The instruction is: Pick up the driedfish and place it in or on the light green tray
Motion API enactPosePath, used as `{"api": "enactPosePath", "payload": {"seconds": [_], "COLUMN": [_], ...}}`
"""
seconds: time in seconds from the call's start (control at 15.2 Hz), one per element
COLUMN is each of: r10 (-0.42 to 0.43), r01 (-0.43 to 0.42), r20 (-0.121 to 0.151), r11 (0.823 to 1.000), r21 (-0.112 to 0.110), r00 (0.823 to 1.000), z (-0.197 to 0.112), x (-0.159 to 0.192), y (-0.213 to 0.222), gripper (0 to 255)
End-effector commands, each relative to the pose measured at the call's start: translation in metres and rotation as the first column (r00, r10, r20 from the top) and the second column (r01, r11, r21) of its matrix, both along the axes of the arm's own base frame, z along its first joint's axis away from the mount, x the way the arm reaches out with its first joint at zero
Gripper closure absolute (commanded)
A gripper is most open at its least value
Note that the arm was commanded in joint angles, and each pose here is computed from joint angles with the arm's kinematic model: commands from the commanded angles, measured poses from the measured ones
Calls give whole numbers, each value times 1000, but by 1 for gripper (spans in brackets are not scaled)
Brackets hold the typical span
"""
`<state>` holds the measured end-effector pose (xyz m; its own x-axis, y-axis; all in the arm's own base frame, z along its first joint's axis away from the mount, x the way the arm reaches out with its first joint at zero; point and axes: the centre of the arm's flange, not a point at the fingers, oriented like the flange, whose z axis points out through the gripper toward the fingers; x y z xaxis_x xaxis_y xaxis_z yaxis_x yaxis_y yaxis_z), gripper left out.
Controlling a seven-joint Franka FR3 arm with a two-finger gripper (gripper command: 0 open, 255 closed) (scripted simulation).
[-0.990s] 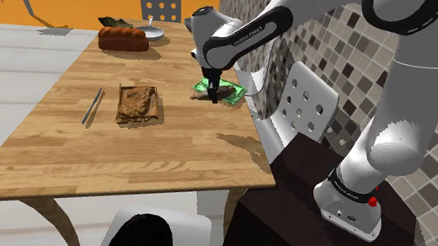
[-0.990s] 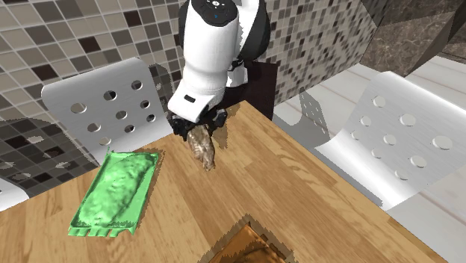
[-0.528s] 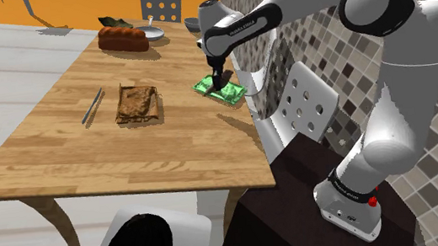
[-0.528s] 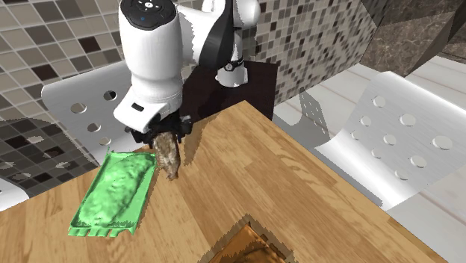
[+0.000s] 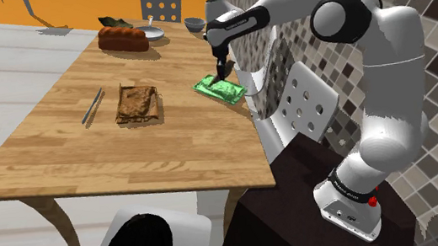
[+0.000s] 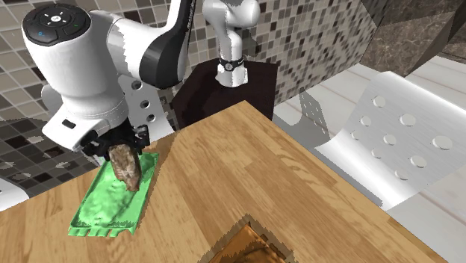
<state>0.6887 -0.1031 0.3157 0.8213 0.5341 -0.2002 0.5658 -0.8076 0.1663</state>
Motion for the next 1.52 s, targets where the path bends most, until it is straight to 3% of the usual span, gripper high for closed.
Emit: {"api": "enactPosePath", "payload": {"seconds": [0.0,0.2,1.06,1.45], "r10": [1,1,1,1], "r01": [-1,-1,-1,-1], "r20": [0,0,0,0], "r11": [1000,1000,1000,1000], "r21": [0,0,0,0], "r00": [1000,1000,1000,1000], "z": [1,1,-70,-70], "x": [13,34,34,34], "y": [-23,-57,-57,-57], "gripper": [255,255,255,255]}}
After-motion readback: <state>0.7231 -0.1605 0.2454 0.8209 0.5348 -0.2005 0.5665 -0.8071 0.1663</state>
